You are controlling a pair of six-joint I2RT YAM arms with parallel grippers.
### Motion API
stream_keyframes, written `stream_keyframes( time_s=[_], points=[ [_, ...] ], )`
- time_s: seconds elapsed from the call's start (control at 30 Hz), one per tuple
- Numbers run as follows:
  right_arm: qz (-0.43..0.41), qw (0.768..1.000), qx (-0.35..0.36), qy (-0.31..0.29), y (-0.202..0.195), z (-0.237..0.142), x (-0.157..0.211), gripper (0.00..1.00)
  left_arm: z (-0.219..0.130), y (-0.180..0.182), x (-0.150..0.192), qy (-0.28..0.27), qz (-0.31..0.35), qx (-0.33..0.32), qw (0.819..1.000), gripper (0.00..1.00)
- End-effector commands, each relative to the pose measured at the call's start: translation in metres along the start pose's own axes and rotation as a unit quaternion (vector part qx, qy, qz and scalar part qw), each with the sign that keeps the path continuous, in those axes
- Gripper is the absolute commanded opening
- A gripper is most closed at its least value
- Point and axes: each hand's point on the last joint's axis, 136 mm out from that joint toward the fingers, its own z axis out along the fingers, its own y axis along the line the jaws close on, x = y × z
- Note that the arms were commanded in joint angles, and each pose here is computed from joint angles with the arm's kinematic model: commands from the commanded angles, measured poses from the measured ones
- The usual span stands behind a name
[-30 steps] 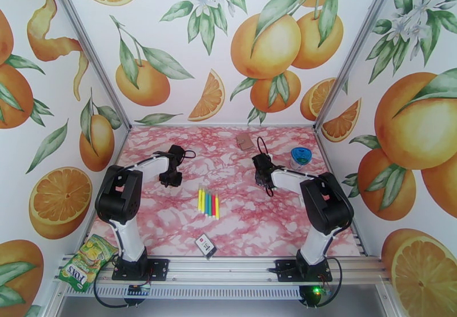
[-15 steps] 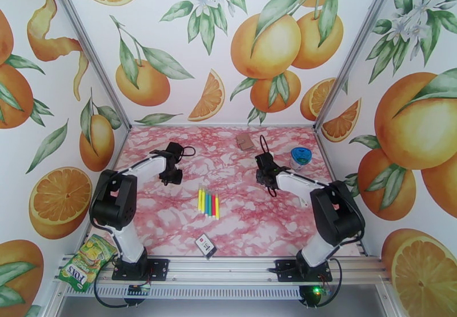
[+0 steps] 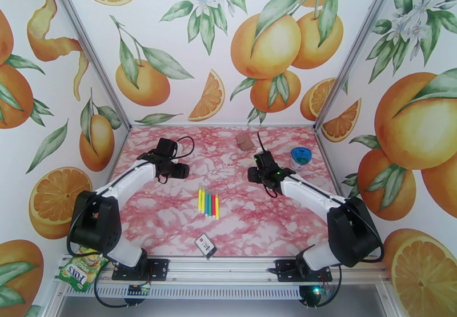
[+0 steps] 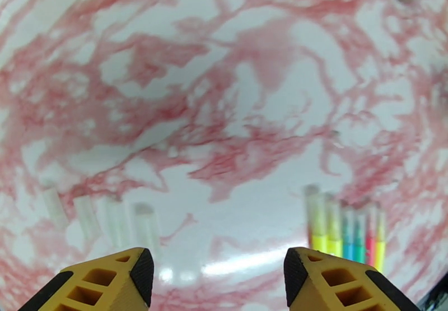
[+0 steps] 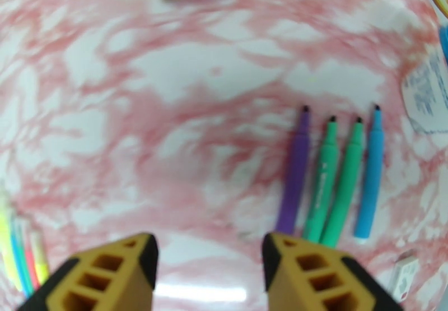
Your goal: Open the pen caps
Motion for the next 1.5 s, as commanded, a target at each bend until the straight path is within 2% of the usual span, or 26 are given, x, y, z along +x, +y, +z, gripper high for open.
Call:
stream_keyframes(
  time_s=[0.0, 0.1, 0.43, 0.77, 1.47],
  points=[
    [-0.021, 0.999, -0.034, 0.02, 0.021, -0.012, 0.011, 0.56, -0.013, -0.021, -0.014, -0.043, -0.005, 0.078, 0.996, 0.67],
    [-0.032, 0.998, -0.053, 0.028, 0.038, -0.017, 0.017, 0.56, -0.02, -0.026, -0.02, -0.06, -0.013, 0.103, 0.993, 0.68],
    [-0.077, 0.987, -0.112, 0.083, 0.091, -0.016, 0.064, 0.56, -0.031, -0.025, -0.029, -0.085, -0.016, 0.11, 0.99, 0.69],
    [-0.094, 0.977, -0.159, 0.108, 0.135, -0.005, 0.09, 0.55, -0.035, -0.023, -0.029, -0.097, -0.027, 0.108, 0.989, 0.69],
    [-0.122, 0.966, -0.173, 0.152, 0.169, 0.017, 0.122, 0.52, -0.03, -0.014, -0.019, -0.094, -0.034, 0.097, 0.99, 0.69]
  ],
)
